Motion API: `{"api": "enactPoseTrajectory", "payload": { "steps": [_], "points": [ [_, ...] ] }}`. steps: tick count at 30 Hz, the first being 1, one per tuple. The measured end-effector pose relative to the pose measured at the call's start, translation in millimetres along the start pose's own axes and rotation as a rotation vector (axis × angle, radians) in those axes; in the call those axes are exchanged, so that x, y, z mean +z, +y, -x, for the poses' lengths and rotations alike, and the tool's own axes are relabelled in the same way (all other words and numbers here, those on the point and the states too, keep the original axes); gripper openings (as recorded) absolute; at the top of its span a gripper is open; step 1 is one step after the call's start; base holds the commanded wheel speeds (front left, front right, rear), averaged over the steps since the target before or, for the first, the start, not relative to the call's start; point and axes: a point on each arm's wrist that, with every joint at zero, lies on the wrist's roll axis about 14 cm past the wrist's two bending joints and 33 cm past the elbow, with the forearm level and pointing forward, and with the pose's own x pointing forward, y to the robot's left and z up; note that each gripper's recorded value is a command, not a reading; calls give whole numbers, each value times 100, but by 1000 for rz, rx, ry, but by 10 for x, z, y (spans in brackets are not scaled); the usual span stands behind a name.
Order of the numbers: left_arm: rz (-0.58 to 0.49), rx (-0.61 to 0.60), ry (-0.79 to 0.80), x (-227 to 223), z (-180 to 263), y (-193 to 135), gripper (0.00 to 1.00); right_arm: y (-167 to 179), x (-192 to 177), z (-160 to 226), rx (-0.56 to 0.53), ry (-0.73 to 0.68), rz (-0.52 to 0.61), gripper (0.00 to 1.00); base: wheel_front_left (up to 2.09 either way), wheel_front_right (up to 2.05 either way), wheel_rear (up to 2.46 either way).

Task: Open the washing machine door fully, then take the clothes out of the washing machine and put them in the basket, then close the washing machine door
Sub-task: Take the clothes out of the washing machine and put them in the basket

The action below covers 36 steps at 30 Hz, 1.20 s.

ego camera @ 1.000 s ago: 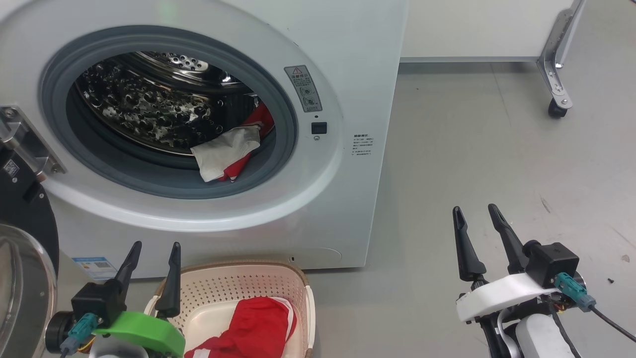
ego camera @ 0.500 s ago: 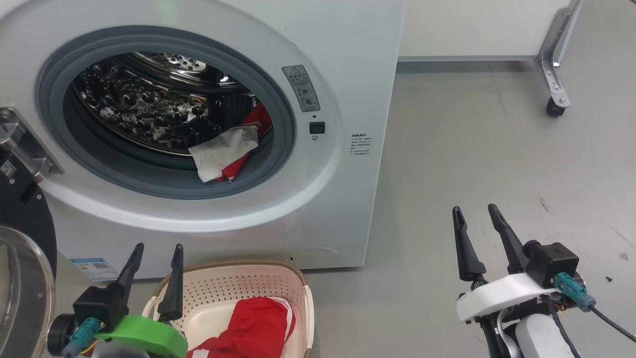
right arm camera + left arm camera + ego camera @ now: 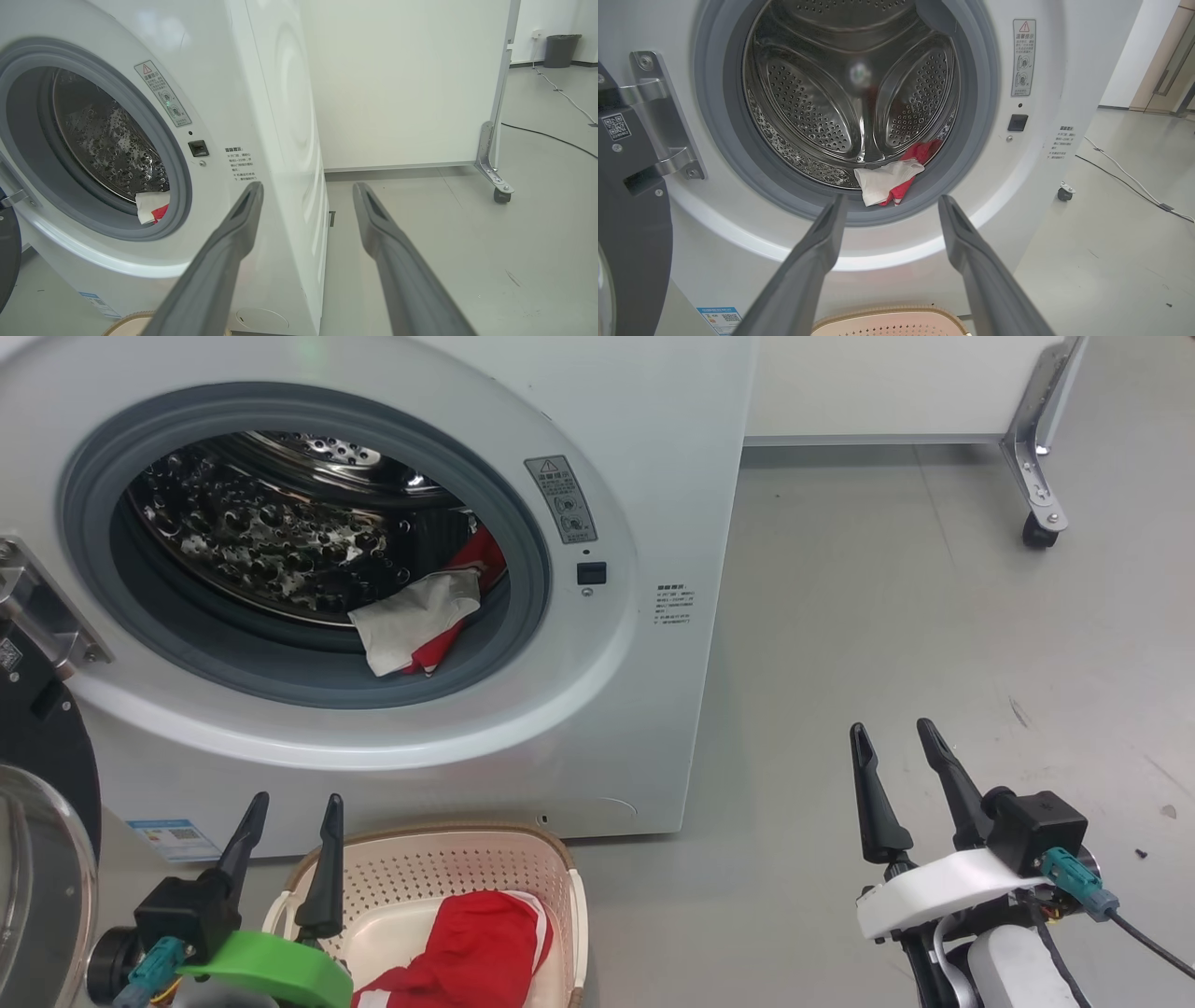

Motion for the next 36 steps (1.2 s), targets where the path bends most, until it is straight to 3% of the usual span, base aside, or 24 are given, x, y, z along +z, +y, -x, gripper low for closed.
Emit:
{"api": "enactPoseTrajectory", "payload": {
  "steps": [21, 36],
  "points": [
    [-1, -2, 9, -40, -71, 4, 100, -52, -78, -33, -13, 21, -7, 100, 0, 0, 0],
    [-22, -22, 98, -342, -228, 56, 100, -169, -273, -118, -40, 73, -17, 100, 0, 0, 0]
  ]
}}
